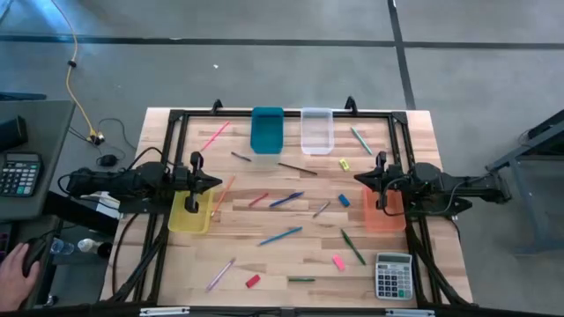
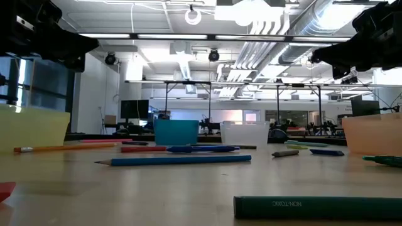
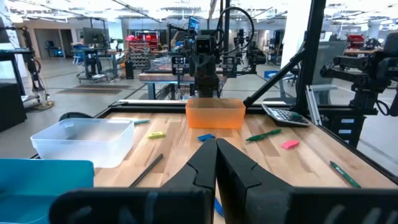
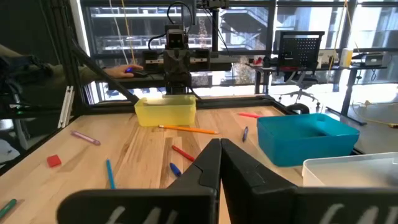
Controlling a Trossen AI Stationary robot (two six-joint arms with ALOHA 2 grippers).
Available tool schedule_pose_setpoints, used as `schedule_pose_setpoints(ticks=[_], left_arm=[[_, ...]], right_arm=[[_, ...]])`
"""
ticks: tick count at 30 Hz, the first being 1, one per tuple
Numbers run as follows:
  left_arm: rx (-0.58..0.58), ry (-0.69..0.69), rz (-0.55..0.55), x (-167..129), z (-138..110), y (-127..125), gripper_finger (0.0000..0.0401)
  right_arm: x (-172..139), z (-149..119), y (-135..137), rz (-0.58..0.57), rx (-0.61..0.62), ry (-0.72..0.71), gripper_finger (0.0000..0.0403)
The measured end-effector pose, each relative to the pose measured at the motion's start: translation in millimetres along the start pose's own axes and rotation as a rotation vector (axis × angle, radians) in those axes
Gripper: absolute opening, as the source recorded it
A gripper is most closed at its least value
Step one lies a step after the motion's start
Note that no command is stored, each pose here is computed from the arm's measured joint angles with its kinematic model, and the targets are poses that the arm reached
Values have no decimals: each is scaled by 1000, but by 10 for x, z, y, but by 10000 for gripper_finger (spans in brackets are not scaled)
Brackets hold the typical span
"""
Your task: Sort crayons/erasers/pens/pencils in bins
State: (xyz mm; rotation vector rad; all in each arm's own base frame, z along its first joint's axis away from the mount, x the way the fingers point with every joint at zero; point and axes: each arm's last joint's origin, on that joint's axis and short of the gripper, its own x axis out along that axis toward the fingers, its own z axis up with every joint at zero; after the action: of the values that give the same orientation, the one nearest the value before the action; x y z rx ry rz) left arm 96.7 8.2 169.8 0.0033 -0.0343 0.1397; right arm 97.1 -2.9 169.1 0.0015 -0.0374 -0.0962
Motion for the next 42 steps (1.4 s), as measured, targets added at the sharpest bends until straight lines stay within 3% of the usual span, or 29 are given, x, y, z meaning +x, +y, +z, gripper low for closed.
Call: schedule_pose_setpoints(ticks=[27,32,37,40,42], left_arm=[[0,0,0,0,0,0,0],[0,0,0,0,0,0,0],[0,0,0,0,0,0,0],[0,0,0,0,0,0,0],[0,0,0,0,0,0,0]], right_arm=[[0,2,-1,-4,-2,-2,0],[-5,57,-41,-142,-8,-58,0],[-26,204,-55,-190,-26,-206,0],[-62,314,-91,-310,-71,-304,0],[-76,344,-126,-403,-77,-291,0]])
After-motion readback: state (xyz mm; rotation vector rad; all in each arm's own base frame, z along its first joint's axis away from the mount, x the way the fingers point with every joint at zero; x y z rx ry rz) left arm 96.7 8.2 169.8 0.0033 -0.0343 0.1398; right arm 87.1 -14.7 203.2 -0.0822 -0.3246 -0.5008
